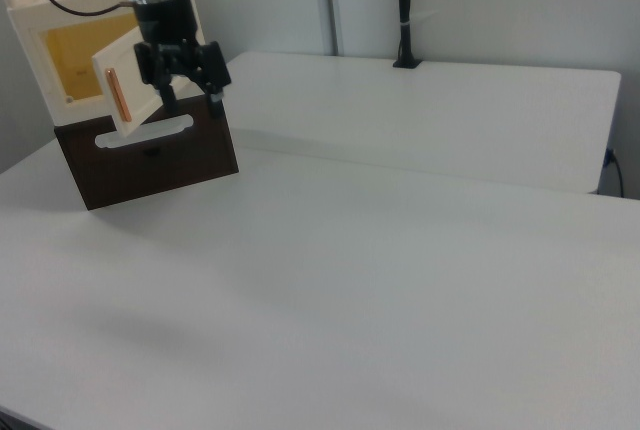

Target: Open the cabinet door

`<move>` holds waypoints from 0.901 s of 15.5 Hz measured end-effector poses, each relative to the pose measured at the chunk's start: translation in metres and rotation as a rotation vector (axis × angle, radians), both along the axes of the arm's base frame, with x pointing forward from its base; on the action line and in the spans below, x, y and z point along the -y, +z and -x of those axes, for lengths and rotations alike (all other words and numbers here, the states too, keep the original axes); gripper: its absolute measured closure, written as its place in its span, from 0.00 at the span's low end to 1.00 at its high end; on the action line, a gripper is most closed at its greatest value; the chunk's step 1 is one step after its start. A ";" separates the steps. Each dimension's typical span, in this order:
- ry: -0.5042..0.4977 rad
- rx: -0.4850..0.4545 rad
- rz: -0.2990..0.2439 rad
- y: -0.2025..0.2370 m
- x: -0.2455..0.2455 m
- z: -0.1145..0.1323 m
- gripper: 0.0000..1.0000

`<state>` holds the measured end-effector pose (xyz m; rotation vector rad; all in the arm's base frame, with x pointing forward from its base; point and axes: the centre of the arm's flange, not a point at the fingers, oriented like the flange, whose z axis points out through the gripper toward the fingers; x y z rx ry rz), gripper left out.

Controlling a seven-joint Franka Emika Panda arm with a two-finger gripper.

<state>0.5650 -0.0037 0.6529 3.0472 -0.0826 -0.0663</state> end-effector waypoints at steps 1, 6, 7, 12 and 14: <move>-0.026 -0.005 -0.001 -0.002 0.014 0.000 0.00; -0.107 -0.014 -0.004 -0.009 0.062 0.002 0.00; -0.112 -0.014 -0.006 -0.009 0.067 0.003 0.00; -0.106 -0.012 -0.027 -0.009 0.064 0.002 0.00; -0.106 -0.010 -0.032 -0.011 0.063 0.001 0.00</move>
